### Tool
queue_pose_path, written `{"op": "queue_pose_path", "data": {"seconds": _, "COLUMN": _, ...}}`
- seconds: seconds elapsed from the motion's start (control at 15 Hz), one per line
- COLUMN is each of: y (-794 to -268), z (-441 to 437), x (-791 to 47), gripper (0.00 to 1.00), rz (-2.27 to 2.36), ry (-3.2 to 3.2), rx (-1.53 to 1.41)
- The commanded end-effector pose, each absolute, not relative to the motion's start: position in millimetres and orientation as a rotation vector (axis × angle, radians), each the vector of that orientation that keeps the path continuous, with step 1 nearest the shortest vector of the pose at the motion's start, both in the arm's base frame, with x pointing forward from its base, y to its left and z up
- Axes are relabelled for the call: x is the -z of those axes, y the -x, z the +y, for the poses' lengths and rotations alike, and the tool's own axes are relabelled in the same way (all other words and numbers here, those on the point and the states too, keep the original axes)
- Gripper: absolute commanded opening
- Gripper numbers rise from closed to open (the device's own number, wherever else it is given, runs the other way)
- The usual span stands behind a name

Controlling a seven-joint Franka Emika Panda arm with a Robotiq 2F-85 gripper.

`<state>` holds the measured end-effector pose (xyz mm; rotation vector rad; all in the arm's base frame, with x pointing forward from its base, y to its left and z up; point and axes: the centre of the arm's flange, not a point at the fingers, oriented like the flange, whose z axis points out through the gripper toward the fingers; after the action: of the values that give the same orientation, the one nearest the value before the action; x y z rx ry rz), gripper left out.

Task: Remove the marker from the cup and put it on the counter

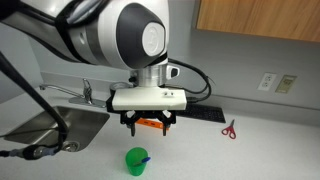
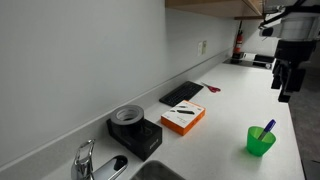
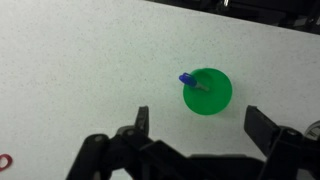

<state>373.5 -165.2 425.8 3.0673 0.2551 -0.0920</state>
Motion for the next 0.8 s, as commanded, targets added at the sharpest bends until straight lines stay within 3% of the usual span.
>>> {"op": "queue_pose_path", "data": {"seconds": 0.0, "y": -363.1, "z": -174.9, "x": -393.9, "gripper": 1.0, "rz": 0.227, "ry": -3.006, "rx": 0.083}}
{"op": "queue_pose_path", "data": {"seconds": 0.73, "y": -363.6, "z": -175.3, "x": -378.0, "gripper": 1.0, "rz": 0.204, "ry": -3.028, "rx": 0.057}}
